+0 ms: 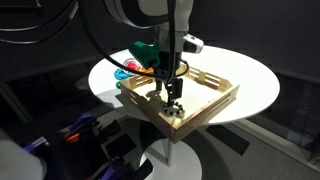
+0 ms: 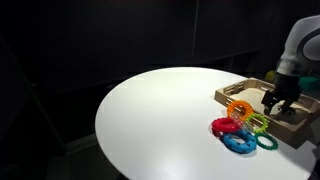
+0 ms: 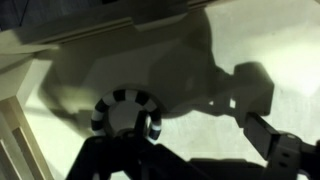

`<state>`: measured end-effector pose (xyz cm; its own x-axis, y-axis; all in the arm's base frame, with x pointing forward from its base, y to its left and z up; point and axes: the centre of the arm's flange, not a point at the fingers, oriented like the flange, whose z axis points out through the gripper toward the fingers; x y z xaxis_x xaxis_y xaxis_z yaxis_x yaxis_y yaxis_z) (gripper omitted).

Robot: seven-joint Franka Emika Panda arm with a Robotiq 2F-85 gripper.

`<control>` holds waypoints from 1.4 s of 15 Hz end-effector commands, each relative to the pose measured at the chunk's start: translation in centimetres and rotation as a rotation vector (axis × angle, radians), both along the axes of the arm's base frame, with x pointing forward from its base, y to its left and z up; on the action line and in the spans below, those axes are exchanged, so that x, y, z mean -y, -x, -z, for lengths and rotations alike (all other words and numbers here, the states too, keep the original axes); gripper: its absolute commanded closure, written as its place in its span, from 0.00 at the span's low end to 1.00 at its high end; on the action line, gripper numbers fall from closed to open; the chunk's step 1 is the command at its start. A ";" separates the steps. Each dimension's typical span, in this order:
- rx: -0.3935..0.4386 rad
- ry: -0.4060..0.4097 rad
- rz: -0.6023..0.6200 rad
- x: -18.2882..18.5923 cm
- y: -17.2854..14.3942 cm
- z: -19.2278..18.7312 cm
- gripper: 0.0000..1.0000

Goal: Remove the striped ring from the cart and put it on the counter

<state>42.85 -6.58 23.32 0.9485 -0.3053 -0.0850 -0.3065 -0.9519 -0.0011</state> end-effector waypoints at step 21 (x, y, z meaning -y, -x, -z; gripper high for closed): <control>0.054 0.000 -0.028 -2.1 -0.3 -5.1 0.95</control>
<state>43.46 -5.71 25.77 0.9536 -0.2981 -0.0416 -0.2992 -0.9539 -0.0226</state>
